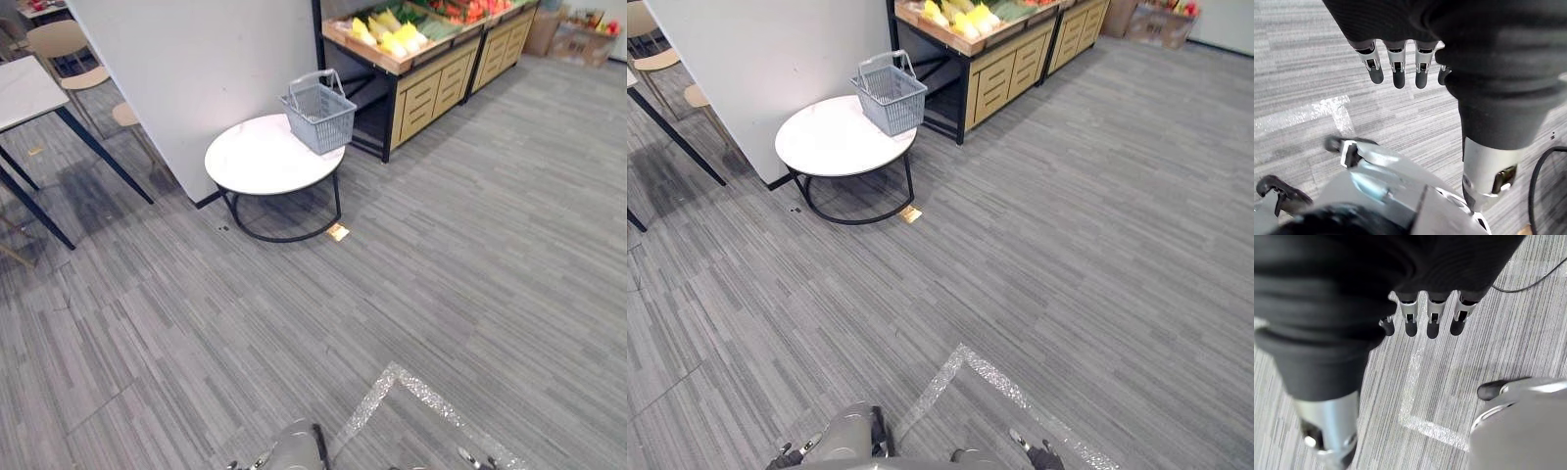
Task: Pick vegetable in the basket
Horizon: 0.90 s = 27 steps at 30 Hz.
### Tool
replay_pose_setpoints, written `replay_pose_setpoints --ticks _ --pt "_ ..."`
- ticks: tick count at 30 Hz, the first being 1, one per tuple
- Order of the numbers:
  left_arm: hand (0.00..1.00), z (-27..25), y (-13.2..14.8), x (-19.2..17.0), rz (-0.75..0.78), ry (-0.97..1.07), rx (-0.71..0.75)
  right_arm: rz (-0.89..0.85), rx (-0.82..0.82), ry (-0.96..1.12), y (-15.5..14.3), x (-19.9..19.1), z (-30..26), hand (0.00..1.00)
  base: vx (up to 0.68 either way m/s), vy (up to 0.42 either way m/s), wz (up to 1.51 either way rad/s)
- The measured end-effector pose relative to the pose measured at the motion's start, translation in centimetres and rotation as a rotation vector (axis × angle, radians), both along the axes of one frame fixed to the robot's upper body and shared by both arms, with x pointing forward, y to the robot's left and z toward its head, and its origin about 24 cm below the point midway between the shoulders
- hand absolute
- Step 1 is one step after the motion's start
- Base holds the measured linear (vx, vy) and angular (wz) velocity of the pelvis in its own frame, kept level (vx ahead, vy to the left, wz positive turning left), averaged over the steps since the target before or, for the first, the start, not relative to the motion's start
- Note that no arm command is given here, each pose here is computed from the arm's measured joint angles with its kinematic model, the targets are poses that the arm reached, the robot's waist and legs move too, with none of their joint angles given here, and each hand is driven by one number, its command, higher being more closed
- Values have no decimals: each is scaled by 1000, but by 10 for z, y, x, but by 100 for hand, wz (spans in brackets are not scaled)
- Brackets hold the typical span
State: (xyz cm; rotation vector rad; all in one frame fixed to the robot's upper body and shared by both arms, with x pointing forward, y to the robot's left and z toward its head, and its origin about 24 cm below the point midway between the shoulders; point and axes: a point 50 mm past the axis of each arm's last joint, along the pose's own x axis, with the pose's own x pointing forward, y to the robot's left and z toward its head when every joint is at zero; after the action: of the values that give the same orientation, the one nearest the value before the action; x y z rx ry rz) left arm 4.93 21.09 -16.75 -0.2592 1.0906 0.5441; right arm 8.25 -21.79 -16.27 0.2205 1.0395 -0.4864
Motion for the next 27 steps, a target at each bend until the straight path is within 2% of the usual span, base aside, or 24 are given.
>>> replay_pose_setpoints --ticks 5,9,17,21,25,27 --pt "0 -1 -5 -3 11 6 -7 25 -8 -16 2 1 1 0 450 210 -44" --pt "0 3 9 1 -8 -25 22 -19 71 -8 23 -8 -4 0 629 295 -19" --pt "0 4 13 8 -169 -10 53 -49 40 -22 10 -10 -2 0 481 229 11" --pt "0 5 6 24 -146 -53 38 -91 24 -51 4 -9 0 0 387 4 20" --pt "0 4 -17 36 -42 -104 -30 -108 13 -55 0 -12 1 0 471 -153 17" --pt "0 4 -19 39 -19 -112 -36 -105 10 -51 -1 -14 1 0 672 -301 8"
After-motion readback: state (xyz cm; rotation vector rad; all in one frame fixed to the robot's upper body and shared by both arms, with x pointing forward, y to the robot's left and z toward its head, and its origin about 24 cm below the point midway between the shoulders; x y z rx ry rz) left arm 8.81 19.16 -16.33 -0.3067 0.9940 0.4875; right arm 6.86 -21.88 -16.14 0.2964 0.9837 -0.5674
